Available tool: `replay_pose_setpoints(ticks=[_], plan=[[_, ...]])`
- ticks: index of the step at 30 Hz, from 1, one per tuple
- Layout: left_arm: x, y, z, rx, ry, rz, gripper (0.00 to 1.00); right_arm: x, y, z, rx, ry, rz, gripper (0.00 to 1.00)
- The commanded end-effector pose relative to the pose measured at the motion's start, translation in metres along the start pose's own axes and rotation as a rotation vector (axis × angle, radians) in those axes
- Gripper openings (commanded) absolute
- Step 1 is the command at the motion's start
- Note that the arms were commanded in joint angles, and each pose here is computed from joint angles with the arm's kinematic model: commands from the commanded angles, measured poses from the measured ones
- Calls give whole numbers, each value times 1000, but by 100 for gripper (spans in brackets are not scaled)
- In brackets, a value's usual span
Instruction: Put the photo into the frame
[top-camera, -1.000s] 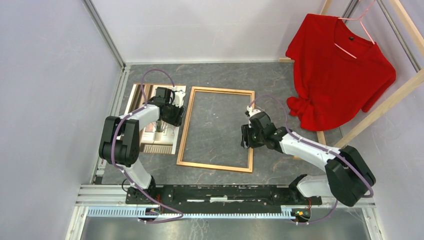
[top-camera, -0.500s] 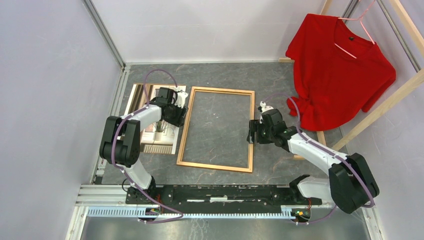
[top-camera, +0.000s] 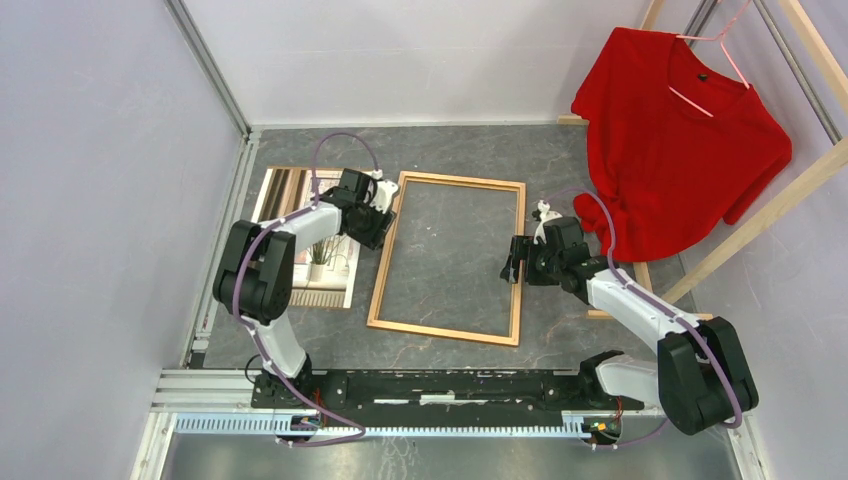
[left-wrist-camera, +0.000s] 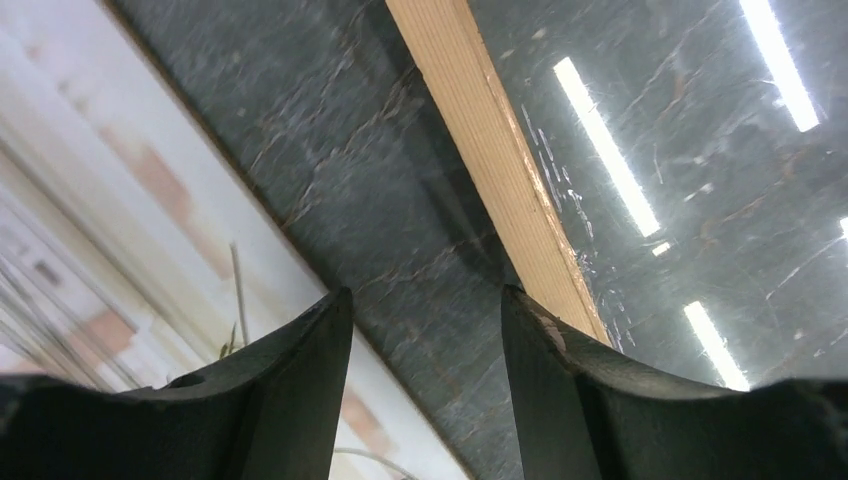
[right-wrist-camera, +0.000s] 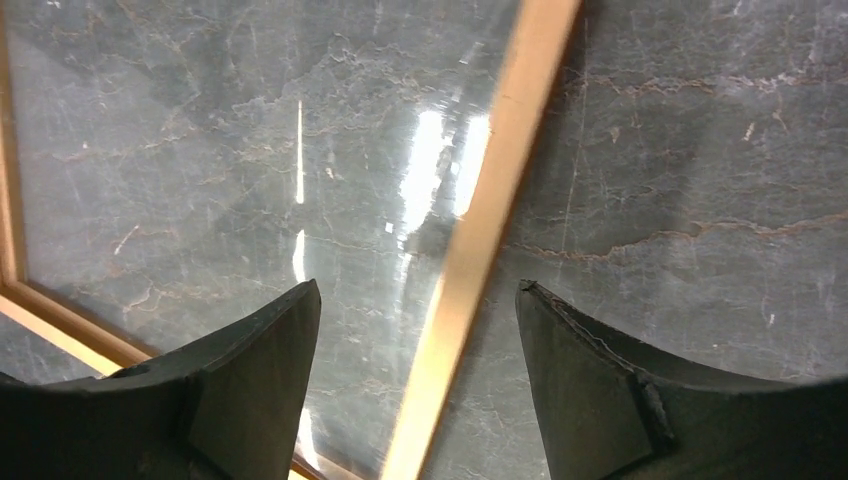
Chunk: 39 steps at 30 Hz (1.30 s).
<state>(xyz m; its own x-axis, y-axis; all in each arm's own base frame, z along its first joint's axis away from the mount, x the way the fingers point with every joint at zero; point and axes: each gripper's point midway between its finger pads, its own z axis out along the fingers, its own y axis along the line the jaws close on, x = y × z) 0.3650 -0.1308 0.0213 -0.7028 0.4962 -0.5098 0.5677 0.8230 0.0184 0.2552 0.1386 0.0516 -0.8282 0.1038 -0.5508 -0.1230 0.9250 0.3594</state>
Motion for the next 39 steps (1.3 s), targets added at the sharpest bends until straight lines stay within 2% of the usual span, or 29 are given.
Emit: replay_pose_setpoints(ticks=[1, 4, 7, 9, 12, 14, 18, 21, 25, 29, 34, 39], plan=[[-8, -24, 6, 115, 29, -17, 63, -35, 24, -7, -86, -109, -4, 78], [-30, -2, -18, 106, -23, -50, 65, -57, 50, -6, -137, -147, -17, 80], [-41, 50, -50, 35, -71, -119, 70, -77, 98, -1, -212, -178, -66, 83], [-39, 91, -72, -44, -99, -168, 77, -87, 137, 7, -274, -180, -90, 83], [-18, 150, -101, -170, -107, -263, 88, -102, 196, 26, -348, -177, -126, 84], [-2, 182, -116, -273, -98, -317, 90, -108, 233, 43, -382, -168, -151, 84], [43, 243, -140, -519, -57, -445, 92, -111, 292, 86, -417, -127, -169, 85], [70, 276, -155, -714, -25, -521, 89, -107, 315, 122, -402, -111, -172, 85], [95, 305, -174, -972, -5, -574, 86, -100, 327, 158, -375, -106, -135, 85], [108, 323, -180, -1119, 4, -586, 84, -89, 328, 181, -356, -91, -112, 85], [128, 331, -160, -1157, 68, -580, 83, -76, 317, 202, -313, -72, -82, 85], [142, 320, -129, -1078, 100, -582, 83, -69, 303, 216, -257, -72, -67, 84]])
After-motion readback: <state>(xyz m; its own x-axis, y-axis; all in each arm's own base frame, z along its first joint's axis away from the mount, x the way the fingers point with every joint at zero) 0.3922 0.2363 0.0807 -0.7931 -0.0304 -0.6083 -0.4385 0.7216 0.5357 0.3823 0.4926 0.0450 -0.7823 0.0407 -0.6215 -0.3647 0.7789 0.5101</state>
